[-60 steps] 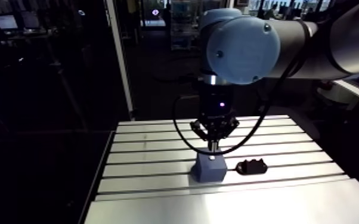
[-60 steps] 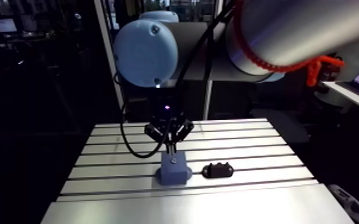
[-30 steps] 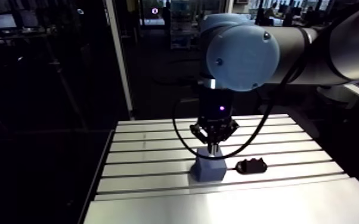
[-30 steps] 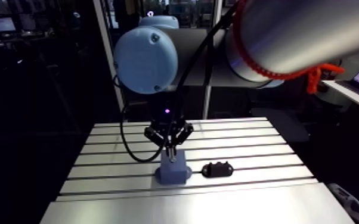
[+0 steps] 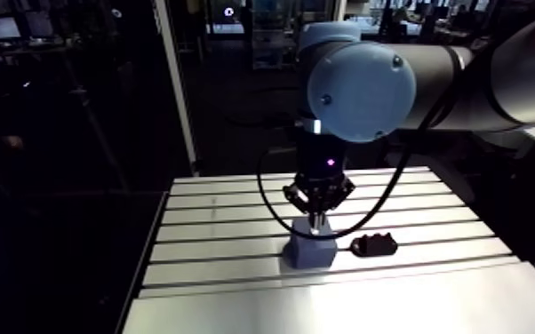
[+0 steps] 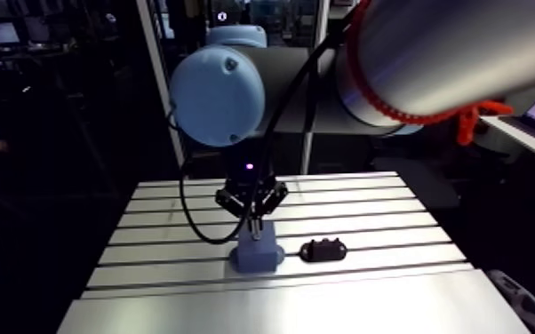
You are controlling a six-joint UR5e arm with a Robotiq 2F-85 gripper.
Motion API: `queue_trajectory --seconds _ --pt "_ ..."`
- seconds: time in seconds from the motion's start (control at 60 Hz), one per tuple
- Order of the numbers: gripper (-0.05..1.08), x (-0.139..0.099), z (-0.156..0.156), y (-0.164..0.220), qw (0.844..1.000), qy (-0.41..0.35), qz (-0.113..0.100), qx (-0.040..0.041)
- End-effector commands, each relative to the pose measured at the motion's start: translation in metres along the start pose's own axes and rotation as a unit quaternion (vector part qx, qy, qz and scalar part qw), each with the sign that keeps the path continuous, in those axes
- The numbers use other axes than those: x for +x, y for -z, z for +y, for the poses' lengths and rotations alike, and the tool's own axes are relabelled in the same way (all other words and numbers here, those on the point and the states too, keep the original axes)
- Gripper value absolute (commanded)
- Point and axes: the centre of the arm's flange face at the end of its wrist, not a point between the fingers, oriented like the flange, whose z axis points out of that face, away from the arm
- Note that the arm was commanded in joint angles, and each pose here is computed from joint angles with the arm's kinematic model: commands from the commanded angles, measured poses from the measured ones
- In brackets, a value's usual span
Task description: Pick up the M10 bolt and insert it into the hex recess until seated.
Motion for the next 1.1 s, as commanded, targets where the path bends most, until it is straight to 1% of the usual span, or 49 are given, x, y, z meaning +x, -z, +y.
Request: queue_trajectory --seconds 0.017,0.183,0.4,0.9,1.1 --pt "1.08 0.0007 -0.0005 -0.0020 1.000 0.003 0.000 0.0031" --pt "1.08 0.0011 -0.0002 -0.0031 1.000 0.003 0.002 0.0050" --pt "1.08 0.0026 -0.0001 -0.0055 1.000 0.005 0.002 0.0051" --pt "1.08 0.0006 -0.0007 -0.0109 1.000 0.013 -0.004 0.0054" --pt "1.08 0.0017 0.0000 -0.0113 1.000 0.013 0.003 0.0050"
